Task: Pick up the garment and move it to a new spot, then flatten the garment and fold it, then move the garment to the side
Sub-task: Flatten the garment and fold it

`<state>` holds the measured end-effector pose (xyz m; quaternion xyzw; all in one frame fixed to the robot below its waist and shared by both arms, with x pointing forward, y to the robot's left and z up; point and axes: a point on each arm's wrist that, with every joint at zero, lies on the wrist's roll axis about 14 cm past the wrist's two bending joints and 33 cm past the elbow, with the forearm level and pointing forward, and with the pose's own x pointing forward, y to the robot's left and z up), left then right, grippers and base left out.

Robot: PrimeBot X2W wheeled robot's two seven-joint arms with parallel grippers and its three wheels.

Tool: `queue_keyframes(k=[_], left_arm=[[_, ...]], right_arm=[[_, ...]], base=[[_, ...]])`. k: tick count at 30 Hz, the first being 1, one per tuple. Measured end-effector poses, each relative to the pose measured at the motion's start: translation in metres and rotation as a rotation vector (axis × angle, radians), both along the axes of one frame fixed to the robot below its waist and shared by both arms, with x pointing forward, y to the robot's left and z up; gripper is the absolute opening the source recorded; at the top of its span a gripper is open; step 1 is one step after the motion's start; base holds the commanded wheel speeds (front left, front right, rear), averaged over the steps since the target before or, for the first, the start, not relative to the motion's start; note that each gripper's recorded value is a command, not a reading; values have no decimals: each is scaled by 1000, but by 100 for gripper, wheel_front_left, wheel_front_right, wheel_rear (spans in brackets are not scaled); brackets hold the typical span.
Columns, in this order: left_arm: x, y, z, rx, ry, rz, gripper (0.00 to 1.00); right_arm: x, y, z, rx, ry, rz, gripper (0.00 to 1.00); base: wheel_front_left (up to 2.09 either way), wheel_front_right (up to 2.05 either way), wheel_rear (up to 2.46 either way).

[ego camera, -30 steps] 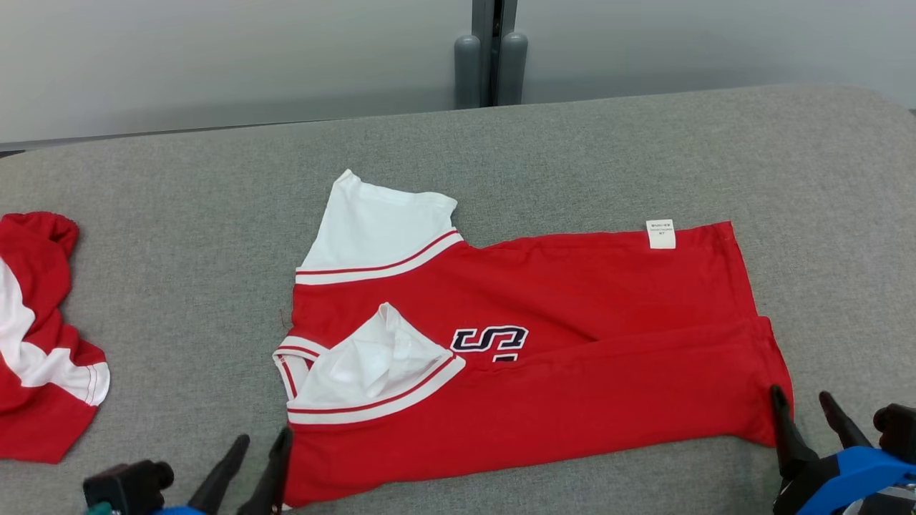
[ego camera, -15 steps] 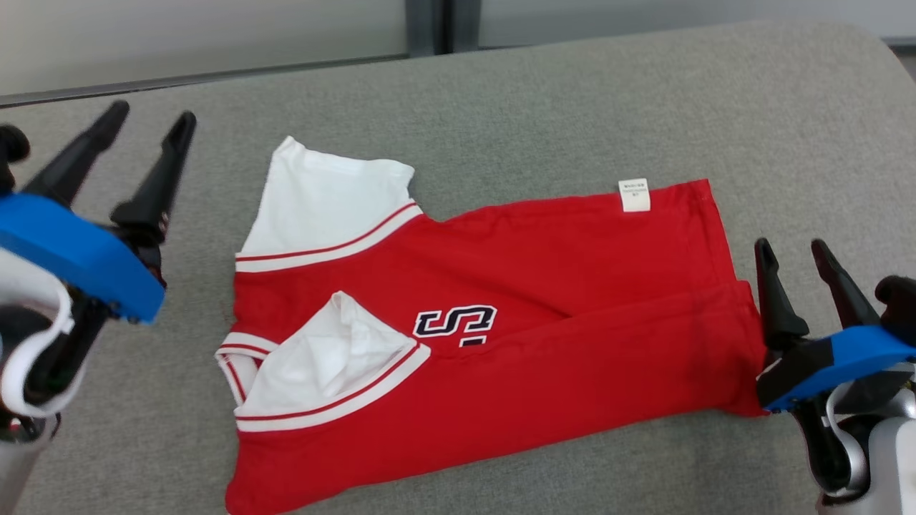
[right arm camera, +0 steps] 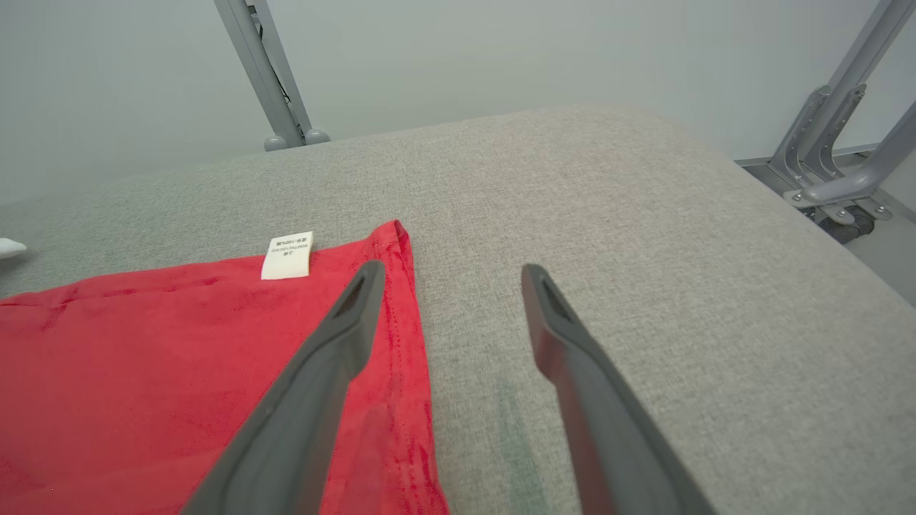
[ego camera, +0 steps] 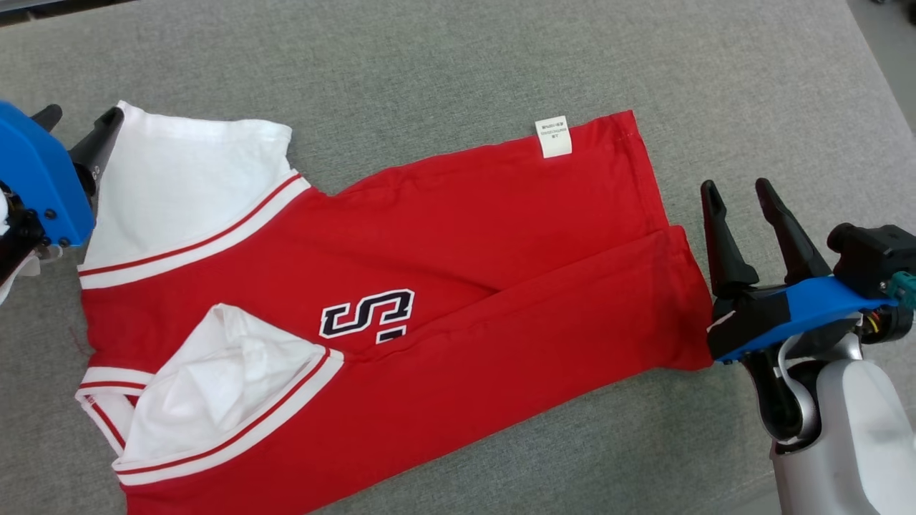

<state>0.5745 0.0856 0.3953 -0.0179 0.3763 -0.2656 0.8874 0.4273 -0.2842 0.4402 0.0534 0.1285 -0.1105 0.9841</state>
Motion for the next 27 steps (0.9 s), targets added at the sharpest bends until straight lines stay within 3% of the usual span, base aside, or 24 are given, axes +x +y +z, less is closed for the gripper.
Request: queue_keyframes(k=[16, 17, 18, 19, 20, 27], left_arm=[[-12, -17, -47, 50, 134, -83, 97], [-12, -19, -48, 50, 135, -86, 60], [-12, -20, -49, 50, 134, -87, 36], [-11, -22, -49, 47, 131, -89, 14], [-11, -24, -49, 40, 126, -90, 0], [-3, -34, -29, -44, 43, -67, 0]], right_arm=[[24, 15, -3, -9, -12, 66, 100], [27, 17, -2, -15, -13, 75, 100], [30, 19, -2, -28, -11, 86, 100], [34, 20, -1, -42, -4, 97, 100], [38, 22, -1, -54, 2, 107, 100], [72, 20, -5, -82, 88, 130, 100]], base=[[0, 0, 0], [0, 0, 0], [0, 0, 0], [0, 0, 0], [0, 0, 0], [0, 0, 0]])
